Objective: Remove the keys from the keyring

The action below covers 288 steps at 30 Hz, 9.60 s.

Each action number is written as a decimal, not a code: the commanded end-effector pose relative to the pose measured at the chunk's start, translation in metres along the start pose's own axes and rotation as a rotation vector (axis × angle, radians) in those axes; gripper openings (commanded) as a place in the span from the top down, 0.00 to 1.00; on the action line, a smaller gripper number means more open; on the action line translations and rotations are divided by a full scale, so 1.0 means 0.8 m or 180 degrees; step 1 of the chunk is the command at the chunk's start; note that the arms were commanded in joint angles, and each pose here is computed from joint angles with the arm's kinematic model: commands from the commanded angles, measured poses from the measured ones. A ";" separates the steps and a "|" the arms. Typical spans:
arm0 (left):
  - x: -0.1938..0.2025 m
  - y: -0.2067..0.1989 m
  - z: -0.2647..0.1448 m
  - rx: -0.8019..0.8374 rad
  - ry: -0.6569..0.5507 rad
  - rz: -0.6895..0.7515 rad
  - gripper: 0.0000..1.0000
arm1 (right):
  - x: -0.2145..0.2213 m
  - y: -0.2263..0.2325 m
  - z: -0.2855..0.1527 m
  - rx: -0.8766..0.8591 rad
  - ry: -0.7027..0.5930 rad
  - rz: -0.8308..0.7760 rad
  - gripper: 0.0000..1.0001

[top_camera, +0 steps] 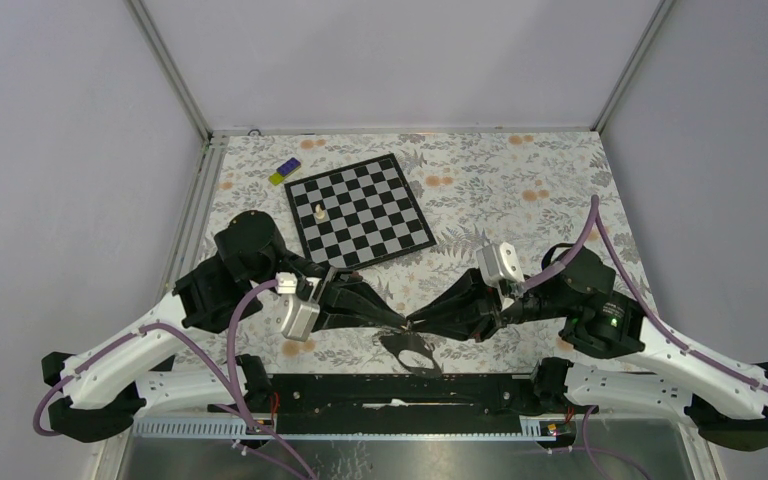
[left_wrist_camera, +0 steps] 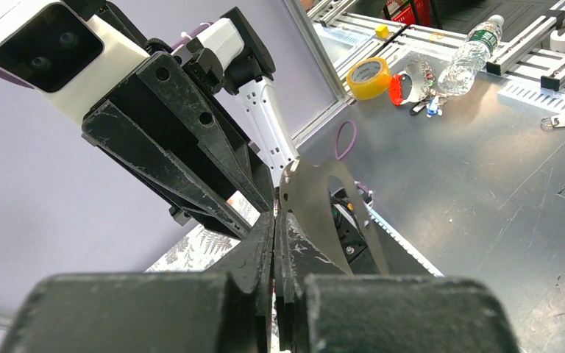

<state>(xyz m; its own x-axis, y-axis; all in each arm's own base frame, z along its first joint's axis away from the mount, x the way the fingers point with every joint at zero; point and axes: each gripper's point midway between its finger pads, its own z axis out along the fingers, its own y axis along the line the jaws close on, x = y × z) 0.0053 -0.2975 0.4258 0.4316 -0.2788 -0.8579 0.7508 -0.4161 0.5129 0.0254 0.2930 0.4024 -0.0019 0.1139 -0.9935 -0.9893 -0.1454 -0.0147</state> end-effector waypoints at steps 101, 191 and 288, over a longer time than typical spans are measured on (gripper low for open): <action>-0.073 0.045 -0.036 -0.1040 -0.0461 0.1489 1.00 | -0.123 0.014 -0.030 0.0027 -0.1739 0.0002 1.00; -0.068 0.043 -0.022 -0.0771 -0.0449 0.1365 1.00 | -0.067 -0.028 -0.007 0.0520 -0.0645 0.0045 0.73; -0.063 0.042 -0.023 -0.0775 -0.0412 0.1351 1.00 | -0.112 -0.030 -0.030 0.0699 -0.1318 0.0061 1.00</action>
<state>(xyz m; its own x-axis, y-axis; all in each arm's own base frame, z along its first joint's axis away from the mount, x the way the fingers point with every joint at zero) 0.0265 -0.2936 0.4611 0.6444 -0.4422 -0.6239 0.6641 -0.0808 0.7432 0.0539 0.2800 0.4524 -0.0770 0.3682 -0.9266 -0.9944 0.0387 0.0980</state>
